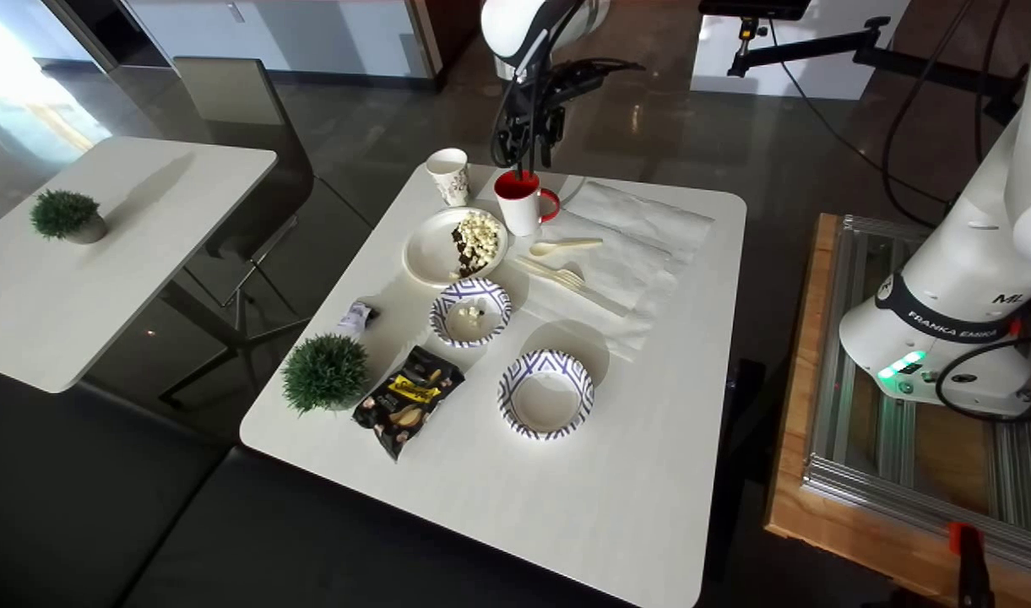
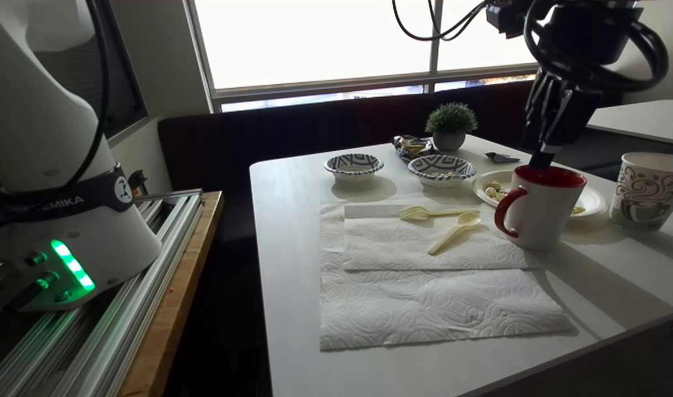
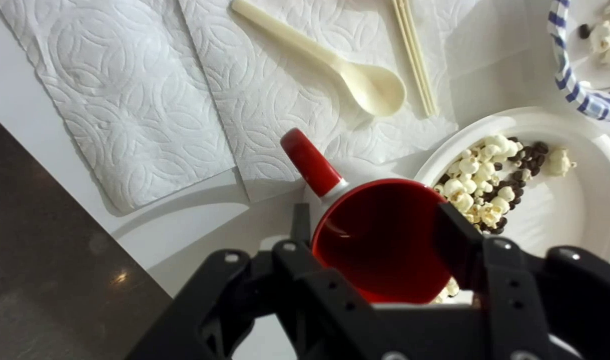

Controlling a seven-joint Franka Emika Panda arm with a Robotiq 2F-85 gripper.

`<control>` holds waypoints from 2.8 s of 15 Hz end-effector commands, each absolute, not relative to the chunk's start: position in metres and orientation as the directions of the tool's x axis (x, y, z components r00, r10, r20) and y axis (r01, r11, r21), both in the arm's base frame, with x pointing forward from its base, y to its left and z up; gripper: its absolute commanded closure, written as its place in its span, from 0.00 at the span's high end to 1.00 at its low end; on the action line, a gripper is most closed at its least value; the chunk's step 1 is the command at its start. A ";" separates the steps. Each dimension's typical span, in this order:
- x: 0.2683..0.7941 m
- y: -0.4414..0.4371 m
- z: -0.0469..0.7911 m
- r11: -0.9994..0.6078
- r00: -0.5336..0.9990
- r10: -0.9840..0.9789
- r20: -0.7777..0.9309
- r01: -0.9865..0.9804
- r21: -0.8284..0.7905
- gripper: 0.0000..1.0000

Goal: Move the mug to the left.

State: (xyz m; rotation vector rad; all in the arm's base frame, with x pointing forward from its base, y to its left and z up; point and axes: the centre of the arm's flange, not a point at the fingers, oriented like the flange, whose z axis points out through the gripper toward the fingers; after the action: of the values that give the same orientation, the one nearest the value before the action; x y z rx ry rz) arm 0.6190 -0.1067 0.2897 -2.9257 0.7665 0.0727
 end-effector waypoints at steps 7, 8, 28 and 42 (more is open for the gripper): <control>0.640 -0.121 0.265 -0.811 0.814 -0.580 -0.017 -0.579 -0.084 0.57; 0.640 -0.121 0.262 -0.809 0.812 -0.584 -0.015 -0.583 -0.082 0.57; 0.584 -0.144 0.314 -0.843 0.832 -0.536 0.142 -0.521 -0.132 0.02; 0.466 -0.029 0.419 -0.966 0.944 0.209 0.257 0.240 -0.095 0.02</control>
State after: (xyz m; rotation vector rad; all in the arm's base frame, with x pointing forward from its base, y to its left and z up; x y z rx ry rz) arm 0.5057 -0.0570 0.3900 -3.0232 -0.1312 -0.3553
